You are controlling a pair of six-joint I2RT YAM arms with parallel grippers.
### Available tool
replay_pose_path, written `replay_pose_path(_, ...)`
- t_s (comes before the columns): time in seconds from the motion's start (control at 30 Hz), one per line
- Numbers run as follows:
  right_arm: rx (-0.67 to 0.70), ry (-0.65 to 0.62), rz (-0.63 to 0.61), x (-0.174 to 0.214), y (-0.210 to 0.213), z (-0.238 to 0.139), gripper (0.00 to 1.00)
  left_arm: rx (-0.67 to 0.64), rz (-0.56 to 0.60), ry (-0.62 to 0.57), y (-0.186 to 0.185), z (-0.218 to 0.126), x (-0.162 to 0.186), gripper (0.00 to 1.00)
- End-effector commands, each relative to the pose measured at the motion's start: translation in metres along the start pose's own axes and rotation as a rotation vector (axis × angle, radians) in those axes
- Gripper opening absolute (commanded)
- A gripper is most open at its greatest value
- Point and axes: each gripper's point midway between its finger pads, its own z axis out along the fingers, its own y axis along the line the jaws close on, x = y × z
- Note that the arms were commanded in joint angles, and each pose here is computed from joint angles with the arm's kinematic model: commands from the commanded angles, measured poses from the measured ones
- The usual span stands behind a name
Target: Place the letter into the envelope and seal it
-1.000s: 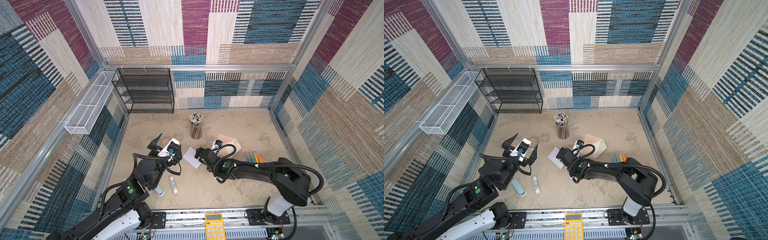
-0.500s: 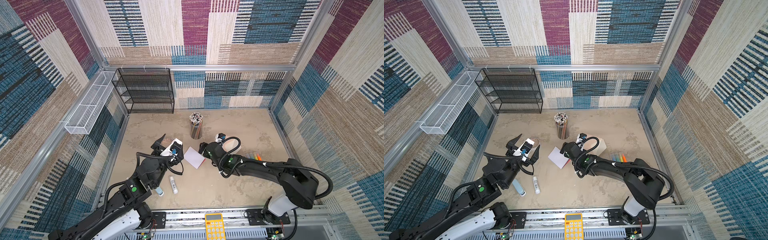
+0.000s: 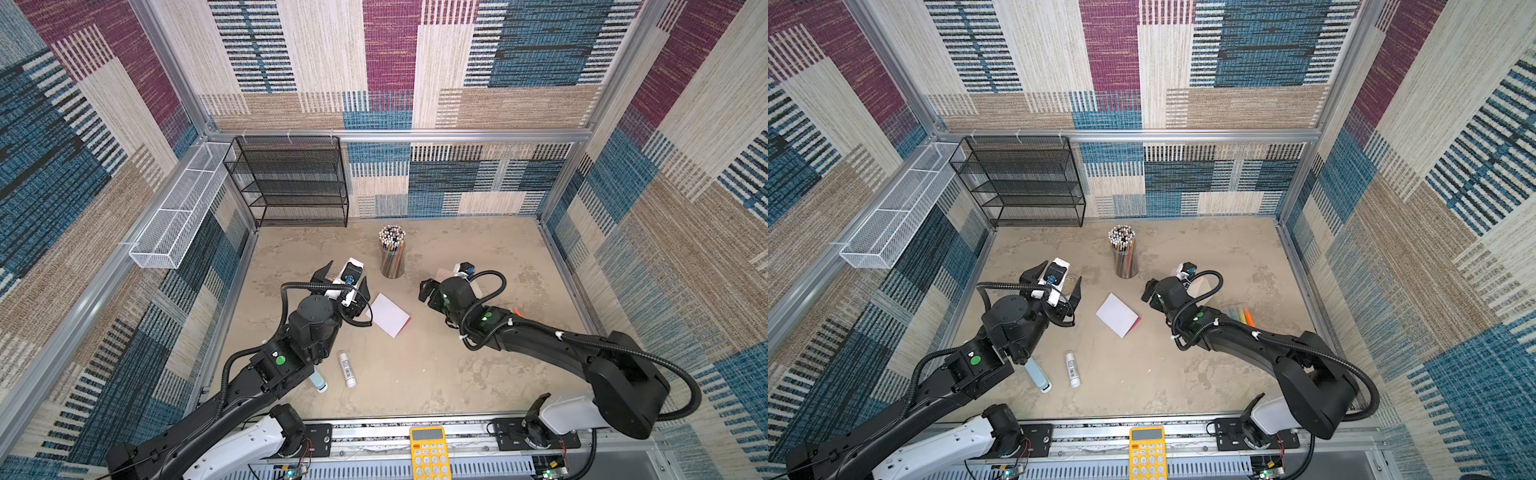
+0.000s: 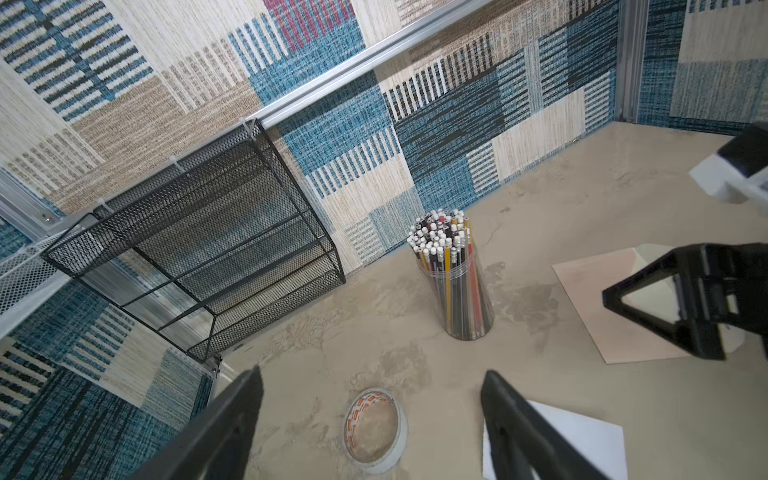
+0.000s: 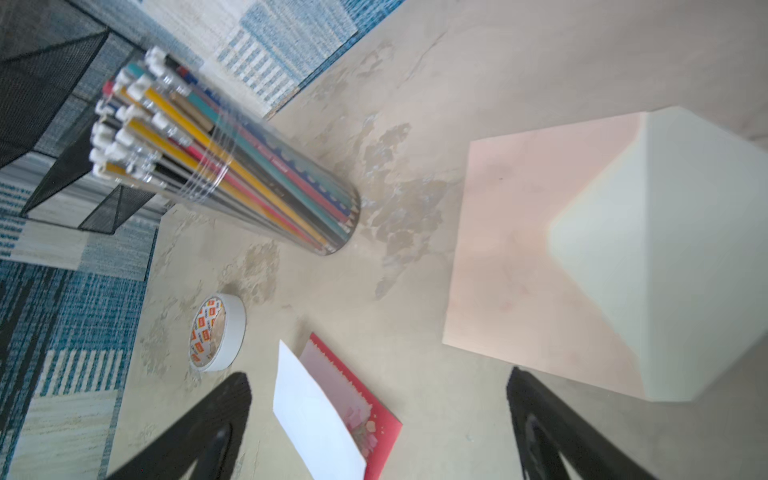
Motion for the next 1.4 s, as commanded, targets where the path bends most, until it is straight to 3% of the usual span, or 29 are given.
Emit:
replay_pose_path(0.0,0.031,-0.014,0.074,-0.010,-0.025,-0.012,1.00,0.095,-0.084,0.049,-0.019,0.005,0.006,0.85)
replay_pose_path(0.3,0.035,-0.013,0.204,-0.034,-0.078,-0.022,0.99,0.262,-0.246,0.149,-0.053,0.031,0.010,0.83)
replay_pose_path(0.57,0.059,0.015,0.194,-0.044,-0.102,-0.012,0.99,0.372,-0.426,0.282,-0.089,0.049,0.040,0.79)
replay_pose_path(1.03,0.033,0.102,0.198,-0.038,-0.108,0.014,0.97,0.318,-0.537,0.432,-0.093,0.053,0.073,0.75)
replay_pose_path(1.37,0.018,0.146,0.226,-0.031,-0.111,0.032,0.87,0.410,-0.577,0.458,-0.111,0.051,0.077,0.77)
